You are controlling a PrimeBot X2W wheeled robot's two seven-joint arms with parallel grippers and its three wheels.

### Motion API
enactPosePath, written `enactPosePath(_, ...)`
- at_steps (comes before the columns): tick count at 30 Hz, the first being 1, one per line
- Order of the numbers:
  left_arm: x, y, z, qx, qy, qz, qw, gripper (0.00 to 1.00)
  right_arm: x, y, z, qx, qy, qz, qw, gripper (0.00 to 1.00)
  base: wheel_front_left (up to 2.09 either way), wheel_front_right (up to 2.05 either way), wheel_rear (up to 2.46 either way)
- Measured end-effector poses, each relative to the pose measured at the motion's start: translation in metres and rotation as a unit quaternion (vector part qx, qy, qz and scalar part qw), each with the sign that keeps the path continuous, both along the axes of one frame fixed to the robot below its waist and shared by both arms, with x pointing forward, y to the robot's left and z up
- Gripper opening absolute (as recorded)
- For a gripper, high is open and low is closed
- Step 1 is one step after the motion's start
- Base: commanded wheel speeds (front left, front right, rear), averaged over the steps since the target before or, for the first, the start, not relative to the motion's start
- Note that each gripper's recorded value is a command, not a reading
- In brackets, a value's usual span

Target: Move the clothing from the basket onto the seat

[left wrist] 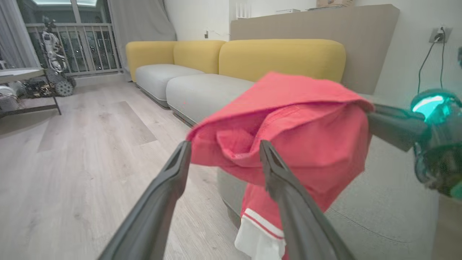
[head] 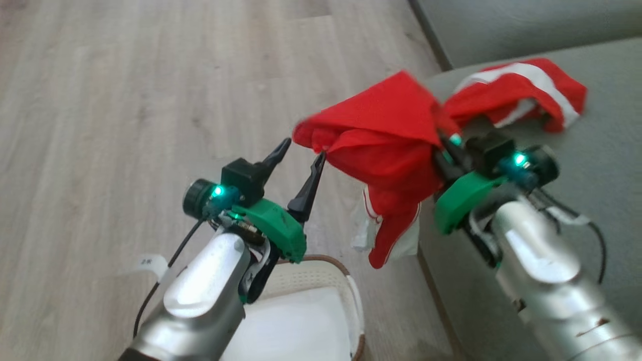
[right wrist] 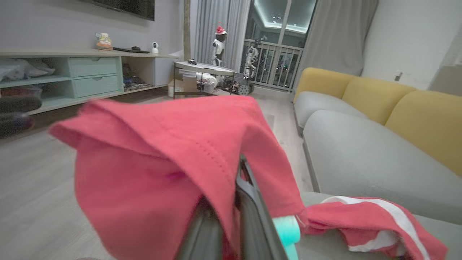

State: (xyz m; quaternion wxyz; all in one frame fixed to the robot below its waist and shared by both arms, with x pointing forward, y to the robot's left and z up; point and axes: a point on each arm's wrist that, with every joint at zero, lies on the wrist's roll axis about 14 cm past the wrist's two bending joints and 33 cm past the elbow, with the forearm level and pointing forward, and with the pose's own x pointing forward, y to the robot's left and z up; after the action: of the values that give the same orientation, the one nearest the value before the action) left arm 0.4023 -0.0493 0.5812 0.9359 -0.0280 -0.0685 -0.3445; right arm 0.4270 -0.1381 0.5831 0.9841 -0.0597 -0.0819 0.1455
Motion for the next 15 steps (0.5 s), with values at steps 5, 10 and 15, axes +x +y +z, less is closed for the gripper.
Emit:
enactPosePath(5, -0.009, -0.03, -0.017, 0.004, 0.021, -0.042, 0.999, 1.0, -0.006, -0.045, 0.013, -0.014, -0.017, -0.047, 0.999, 0.0, 0.0, 0.0, 0.0)
enactPosePath(10, -0.021, -0.063, -0.029, 0.01, 0.034, -0.088, 0.995, 1.0, -0.02, -0.09, 0.021, -0.027, -0.027, -0.095, 0.995, 0.0, 0.0, 0.0, 0.0)
enactPosePath(15, -0.032, -0.09, -0.038, 0.017, 0.044, -0.128, 0.991, 1.0, -0.036, -0.121, 0.025, -0.019, -0.025, -0.129, 0.991, 0.0, 0.0, 0.0, 0.0)
